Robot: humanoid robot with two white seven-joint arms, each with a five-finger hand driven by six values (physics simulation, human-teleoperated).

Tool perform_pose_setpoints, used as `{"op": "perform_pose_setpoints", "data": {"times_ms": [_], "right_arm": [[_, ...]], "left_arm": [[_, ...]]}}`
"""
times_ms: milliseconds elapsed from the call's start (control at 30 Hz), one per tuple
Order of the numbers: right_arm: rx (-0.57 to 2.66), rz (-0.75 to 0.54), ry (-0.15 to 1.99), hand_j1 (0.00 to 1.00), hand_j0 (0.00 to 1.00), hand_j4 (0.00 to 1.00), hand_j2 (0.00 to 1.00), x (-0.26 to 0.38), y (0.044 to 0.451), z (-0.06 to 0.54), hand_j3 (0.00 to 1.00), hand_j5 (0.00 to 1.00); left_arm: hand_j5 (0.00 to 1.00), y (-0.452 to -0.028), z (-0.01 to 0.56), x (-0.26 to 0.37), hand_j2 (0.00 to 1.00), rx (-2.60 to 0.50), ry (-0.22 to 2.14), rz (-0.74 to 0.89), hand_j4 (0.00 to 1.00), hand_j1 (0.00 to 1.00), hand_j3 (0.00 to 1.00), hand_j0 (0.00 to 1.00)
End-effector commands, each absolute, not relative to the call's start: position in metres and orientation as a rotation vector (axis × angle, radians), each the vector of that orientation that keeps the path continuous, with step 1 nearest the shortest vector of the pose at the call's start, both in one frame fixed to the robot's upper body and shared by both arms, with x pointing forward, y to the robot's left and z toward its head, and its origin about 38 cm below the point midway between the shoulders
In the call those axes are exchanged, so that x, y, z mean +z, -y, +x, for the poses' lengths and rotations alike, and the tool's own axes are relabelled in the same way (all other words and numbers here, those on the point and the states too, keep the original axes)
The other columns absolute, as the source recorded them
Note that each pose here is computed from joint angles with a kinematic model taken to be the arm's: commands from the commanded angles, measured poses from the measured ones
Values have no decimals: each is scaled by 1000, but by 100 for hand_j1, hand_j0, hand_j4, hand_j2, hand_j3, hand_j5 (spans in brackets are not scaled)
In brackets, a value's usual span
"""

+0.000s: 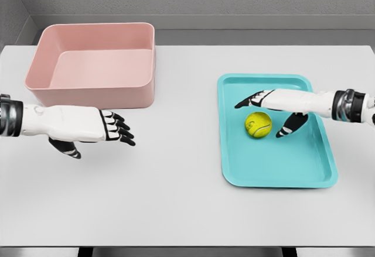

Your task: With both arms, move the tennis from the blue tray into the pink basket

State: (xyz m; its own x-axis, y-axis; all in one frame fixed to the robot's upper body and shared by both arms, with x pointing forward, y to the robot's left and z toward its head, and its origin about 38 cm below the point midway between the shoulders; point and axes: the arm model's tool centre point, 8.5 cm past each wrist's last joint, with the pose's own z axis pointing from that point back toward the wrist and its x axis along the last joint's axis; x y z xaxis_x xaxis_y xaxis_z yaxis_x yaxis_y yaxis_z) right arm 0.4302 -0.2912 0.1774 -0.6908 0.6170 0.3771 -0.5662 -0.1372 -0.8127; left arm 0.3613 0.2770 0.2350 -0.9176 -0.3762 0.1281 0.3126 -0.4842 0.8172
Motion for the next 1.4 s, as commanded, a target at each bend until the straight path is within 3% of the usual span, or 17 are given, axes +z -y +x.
{"op": "perform_pose_setpoints", "data": {"times_ms": [0, 200, 867, 1167, 1367], "right_arm": [[1907, -42, 1323, 100, 100, 100, 100, 170, 287, 431, 100, 100], [1915, -24, 1319, 97, 97, 97, 97, 165, 281, 430, 97, 97], [1929, -14, 1283, 80, 80, 80, 80, 154, 282, 429, 80, 80], [1936, -27, 1260, 64, 64, 64, 64, 149, 285, 430, 64, 64], [1943, -33, 1267, 59, 59, 59, 59, 152, 284, 431, 59, 59]], "left_arm": [[100, -273, 359, 230, 100, -2399, 1309, 59, 100, 100, 100, 100], [100, -271, 352, 222, 100, -2328, 1335, -65, 100, 100, 100, 100], [100, -275, 368, 223, 100, -2357, 1294, 15, 100, 100, 100, 100], [100, -274, 358, 238, 100, -2355, 1332, -3, 100, 100, 100, 100], [100, -287, 358, 245, 100, -2351, 1307, 38, 100, 100, 100, 100]]}}
